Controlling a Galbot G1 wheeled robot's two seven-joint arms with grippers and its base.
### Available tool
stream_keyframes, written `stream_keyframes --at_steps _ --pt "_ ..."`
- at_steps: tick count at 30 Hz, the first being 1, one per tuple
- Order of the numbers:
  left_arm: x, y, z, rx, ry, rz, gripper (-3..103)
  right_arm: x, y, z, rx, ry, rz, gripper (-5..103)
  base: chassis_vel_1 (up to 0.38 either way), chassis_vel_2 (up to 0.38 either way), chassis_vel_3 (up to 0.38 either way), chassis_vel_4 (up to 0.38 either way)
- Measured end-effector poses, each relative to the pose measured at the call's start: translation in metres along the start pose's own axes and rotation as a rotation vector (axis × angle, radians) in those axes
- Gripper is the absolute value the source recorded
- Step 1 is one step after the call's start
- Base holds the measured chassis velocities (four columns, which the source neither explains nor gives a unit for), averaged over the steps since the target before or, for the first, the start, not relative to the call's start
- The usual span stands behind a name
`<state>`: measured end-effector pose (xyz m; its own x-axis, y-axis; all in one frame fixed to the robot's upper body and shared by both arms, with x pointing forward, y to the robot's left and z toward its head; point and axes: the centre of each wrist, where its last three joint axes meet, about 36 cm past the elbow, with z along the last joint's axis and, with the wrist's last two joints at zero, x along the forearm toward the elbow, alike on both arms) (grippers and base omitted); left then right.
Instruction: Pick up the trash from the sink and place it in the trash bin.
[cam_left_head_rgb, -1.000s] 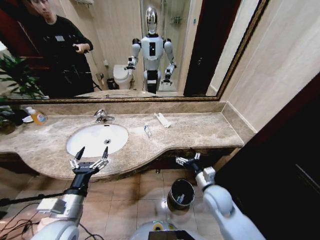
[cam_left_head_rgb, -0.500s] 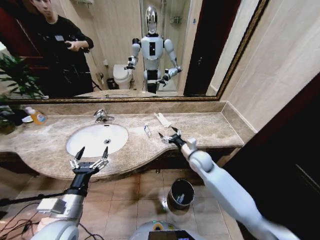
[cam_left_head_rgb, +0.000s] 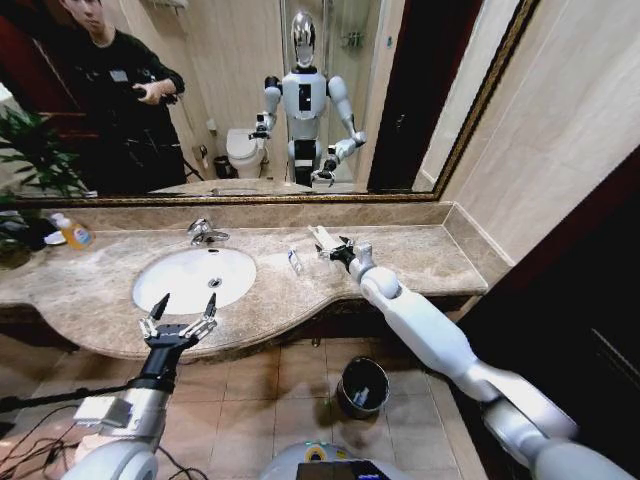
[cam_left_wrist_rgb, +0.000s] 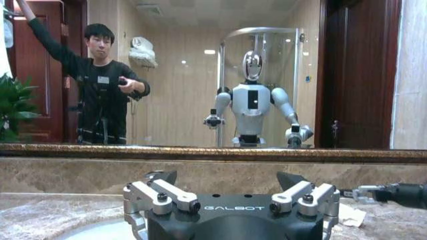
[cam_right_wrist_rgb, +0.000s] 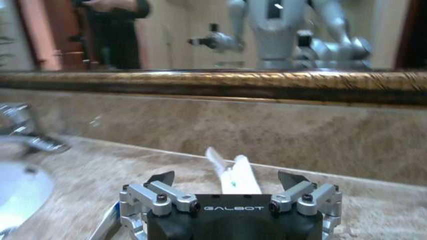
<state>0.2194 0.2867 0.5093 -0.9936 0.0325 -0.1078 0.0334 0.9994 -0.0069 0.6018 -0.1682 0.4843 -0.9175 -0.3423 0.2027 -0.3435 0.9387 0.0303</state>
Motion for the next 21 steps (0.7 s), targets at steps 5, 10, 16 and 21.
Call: stream_keyframes --at_steps 5,10,16,21 --pt "0.000 0.000 0.000 0.000 0.000 0.000 100 -0.014 -0.001 -0.013 -0.085 0.027 0.026 100 0.000 0.000 0.000 0.000" --pt "0.000 0.000 0.000 0.000 0.000 0.000 100 -0.027 -0.003 -0.016 -0.137 0.059 0.057 100 0.000 0.000 0.000 0.000" --pt "0.000 0.000 0.000 0.000 0.000 0.000 100 -0.039 -0.005 -0.006 -0.157 0.089 0.102 100 0.000 0.000 0.000 0.000" --pt "0.000 0.000 0.000 0.000 0.000 0.000 100 -0.042 -0.014 0.004 -0.151 0.106 0.127 100 0.000 0.000 0.000 0.000"
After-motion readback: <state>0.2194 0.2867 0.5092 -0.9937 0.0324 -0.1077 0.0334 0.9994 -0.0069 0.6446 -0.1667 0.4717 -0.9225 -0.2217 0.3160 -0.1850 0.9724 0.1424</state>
